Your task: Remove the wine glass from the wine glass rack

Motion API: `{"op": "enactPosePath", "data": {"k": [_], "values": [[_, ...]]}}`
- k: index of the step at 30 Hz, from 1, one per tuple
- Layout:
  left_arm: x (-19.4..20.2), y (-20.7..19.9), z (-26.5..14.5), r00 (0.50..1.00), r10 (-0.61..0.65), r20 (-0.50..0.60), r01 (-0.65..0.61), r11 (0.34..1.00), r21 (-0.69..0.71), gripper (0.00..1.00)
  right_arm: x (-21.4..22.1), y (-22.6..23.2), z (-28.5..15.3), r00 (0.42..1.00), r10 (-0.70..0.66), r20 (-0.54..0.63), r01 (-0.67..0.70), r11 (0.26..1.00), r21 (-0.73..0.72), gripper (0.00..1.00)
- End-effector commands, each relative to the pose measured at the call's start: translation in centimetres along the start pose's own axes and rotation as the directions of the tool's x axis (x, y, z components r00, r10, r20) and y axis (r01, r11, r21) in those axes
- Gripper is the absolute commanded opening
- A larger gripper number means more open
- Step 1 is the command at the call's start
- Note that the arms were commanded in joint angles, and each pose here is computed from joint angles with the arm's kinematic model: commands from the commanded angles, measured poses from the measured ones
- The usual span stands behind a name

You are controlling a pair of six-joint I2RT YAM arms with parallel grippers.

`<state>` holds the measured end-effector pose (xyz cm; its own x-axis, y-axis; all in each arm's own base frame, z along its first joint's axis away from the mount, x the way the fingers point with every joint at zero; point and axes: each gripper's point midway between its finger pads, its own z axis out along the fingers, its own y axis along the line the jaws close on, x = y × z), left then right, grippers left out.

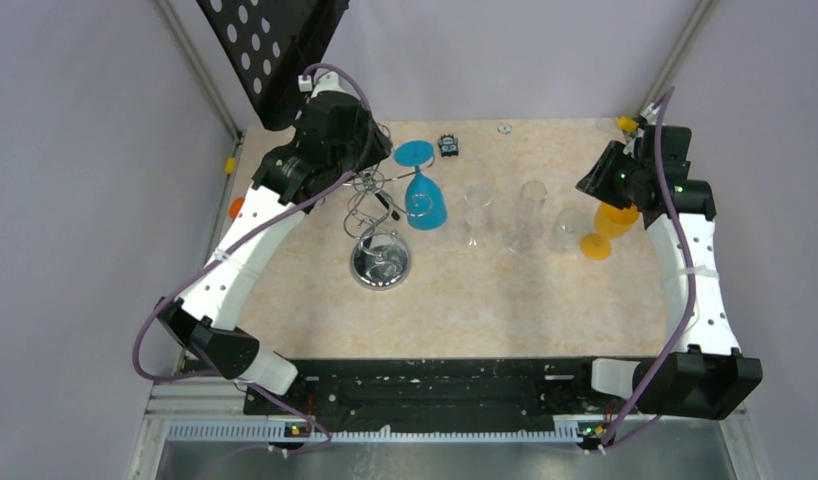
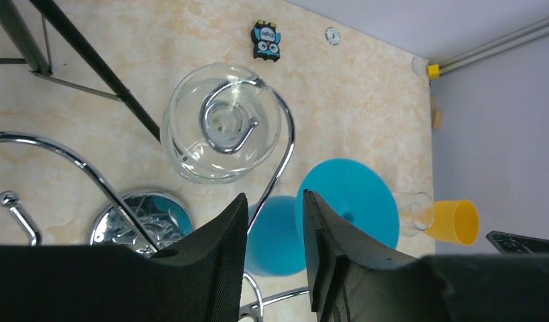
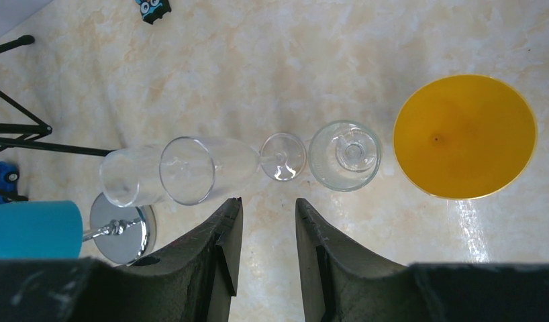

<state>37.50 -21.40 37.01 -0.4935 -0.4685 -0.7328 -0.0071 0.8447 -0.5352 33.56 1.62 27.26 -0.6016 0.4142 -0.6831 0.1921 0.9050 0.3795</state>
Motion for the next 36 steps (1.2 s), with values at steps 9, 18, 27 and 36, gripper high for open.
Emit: {"op": "enactPosePath", "data": {"k": [9, 18, 27, 36], "values": [[-1.8, -0.1, -1.6, 0.988, 0.147, 0.053, -0.145, 0.989, -0.043, 0.47, -1.0, 1.0, -0.9, 0.998, -0.013, 0.056, 0.014, 0.999, -0.035, 0.36], [-4.4, 1.0, -4.3, 0.973, 0.188, 0.136, -0.175, 0.98, -0.098, 0.5, -0.9, 1.1, -1.0, 0.998, -0.013, 0.058, 0.015, 0.999, -0.039, 0.36], [-4.7, -4.4, -7.2, 0.993, 0.011, 0.12, -0.033, 0.982, 0.184, 0.49, -0.8, 1.1, -1.0, 0.999, -0.011, 0.053, 0.013, 0.999, -0.043, 0.36], [-2.6, -7.6, -5.9, 0.984, -0.153, 0.096, 0.132, 0.971, 0.199, 0.49, -0.5, 0.9, -0.9, 0.999, -0.008, 0.052, 0.01, 0.999, -0.039, 0.36]]}}
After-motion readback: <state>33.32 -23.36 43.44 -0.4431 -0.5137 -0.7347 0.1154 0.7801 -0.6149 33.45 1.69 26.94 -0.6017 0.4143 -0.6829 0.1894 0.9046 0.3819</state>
